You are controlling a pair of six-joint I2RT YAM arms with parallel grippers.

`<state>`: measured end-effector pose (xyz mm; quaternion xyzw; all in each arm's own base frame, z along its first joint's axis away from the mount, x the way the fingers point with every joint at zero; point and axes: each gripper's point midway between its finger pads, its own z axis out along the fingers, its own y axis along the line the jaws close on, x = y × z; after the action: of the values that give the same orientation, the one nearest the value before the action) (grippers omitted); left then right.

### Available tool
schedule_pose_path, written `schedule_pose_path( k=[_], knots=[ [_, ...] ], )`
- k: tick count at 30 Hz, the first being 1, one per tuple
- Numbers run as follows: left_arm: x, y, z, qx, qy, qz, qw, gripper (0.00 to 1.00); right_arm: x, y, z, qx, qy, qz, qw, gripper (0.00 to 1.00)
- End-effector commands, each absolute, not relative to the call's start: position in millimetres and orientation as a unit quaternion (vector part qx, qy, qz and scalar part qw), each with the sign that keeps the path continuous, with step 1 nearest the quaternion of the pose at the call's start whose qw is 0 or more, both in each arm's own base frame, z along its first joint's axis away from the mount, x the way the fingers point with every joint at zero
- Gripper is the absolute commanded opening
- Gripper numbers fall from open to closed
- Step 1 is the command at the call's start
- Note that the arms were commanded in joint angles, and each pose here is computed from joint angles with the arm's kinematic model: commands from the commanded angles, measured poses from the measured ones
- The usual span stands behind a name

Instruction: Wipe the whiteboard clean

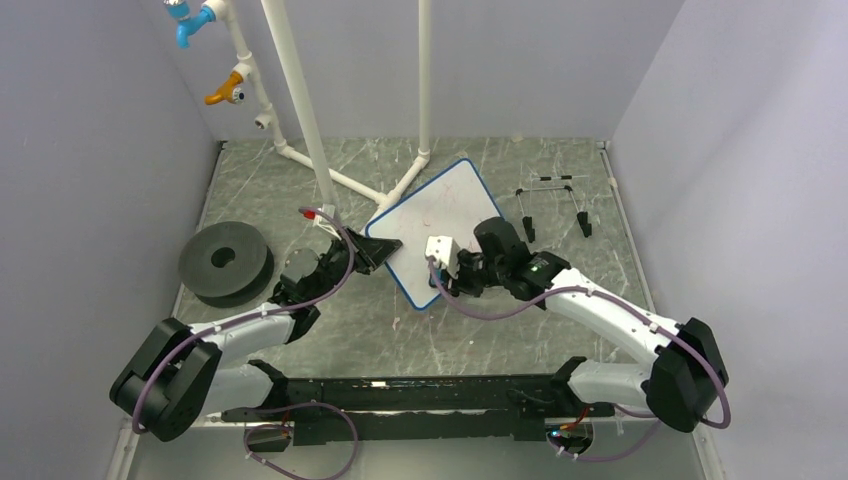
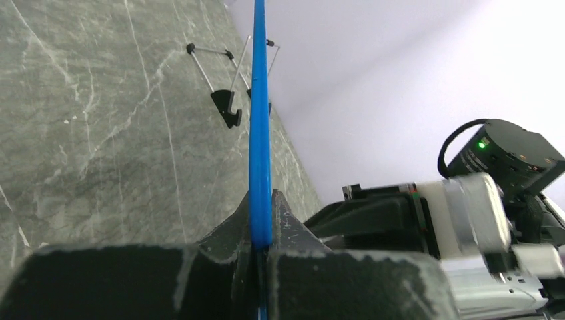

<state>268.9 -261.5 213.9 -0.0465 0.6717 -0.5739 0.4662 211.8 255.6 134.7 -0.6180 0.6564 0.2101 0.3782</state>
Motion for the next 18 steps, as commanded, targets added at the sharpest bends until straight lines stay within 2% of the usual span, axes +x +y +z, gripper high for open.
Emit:
schedule_pose_path(
  k=[1,4,7,15,18],
  knots=[
    [249.7,-255.8,306.6,-0.016,0.549,-0.652,0.523,0.0,266.8,216.9,137.1,-0.525,0.729,0.134,0.419,0.0],
    [248.9,-256.7,306.5,-0.014,0.547,-0.655,0.521,0.0,281.0,199.5,136.8,-0.496,0.748,0.107,0.428,0.0],
    [249.0,-257.8,308.0,-0.012,0.544,-0.658,0.52,0.0,273.1,205.6,132.5,-0.507,0.744,0.125,0.416,0.0],
    [249.5,-256.1,308.0,-0.015,0.545,-0.654,0.524,0.0,206.0,260.0,126.4,-0.616,0.664,0.224,0.359,0.0],
    [249.6,-255.8,306.8,-0.014,0.548,-0.651,0.525,0.0,227.6,253.6,131.8,-0.585,0.688,0.192,0.384,0.0]
  ],
)
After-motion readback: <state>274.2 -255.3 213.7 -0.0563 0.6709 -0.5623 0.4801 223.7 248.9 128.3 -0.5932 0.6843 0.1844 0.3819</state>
